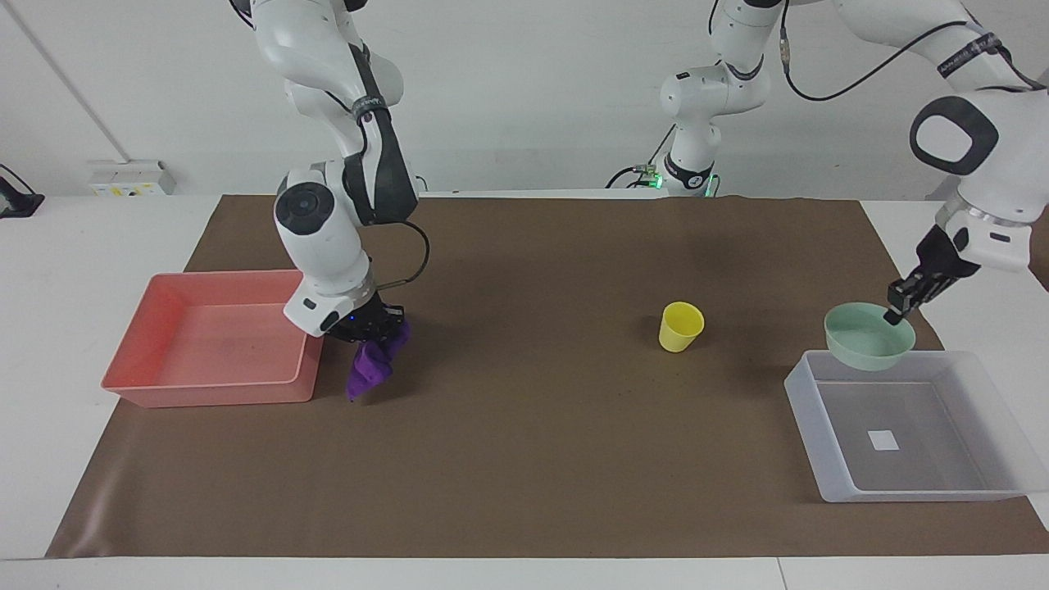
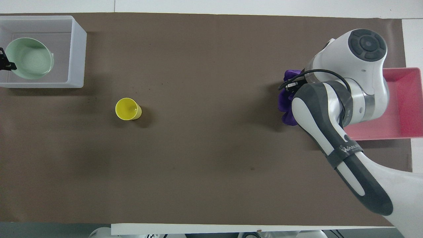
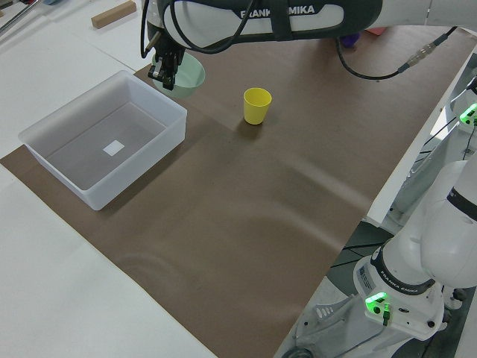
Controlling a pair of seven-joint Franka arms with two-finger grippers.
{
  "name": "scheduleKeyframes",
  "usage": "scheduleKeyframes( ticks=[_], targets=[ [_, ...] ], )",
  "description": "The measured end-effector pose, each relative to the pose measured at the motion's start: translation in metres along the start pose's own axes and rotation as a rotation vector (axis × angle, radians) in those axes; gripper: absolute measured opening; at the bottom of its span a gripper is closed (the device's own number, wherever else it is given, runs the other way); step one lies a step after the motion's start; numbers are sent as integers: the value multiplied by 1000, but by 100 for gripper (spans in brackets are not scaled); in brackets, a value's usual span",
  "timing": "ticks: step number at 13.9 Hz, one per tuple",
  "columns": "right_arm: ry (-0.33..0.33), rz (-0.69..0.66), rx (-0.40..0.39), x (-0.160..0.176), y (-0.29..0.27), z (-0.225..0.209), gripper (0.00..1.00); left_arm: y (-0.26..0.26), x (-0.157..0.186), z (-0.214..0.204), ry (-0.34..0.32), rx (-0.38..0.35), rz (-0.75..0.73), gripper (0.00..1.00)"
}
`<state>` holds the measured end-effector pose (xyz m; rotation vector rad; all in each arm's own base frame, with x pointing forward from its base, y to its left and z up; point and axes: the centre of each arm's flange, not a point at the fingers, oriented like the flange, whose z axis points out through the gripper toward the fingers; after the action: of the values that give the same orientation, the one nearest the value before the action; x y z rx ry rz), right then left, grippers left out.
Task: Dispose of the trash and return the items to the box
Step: 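Place the bowl in the bin while the right gripper drops the cloth in the tray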
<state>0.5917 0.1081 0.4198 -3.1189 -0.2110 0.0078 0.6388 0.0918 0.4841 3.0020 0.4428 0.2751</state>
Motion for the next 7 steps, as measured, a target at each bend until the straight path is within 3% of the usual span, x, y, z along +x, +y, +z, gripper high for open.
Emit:
scheduleKeyframes(
  ticks=[3,6,7],
  targets=[
    [5,44,-3,-15,29,-58,11,-10,36,65,41,15,-42,3],
    [10,95,-11,-36,97,-91,11,-8,41,124,46,75,-52,3],
    [9,103,-14,-42,125,-94,11,-6,41,132,46,85,-54,9]
  ],
)
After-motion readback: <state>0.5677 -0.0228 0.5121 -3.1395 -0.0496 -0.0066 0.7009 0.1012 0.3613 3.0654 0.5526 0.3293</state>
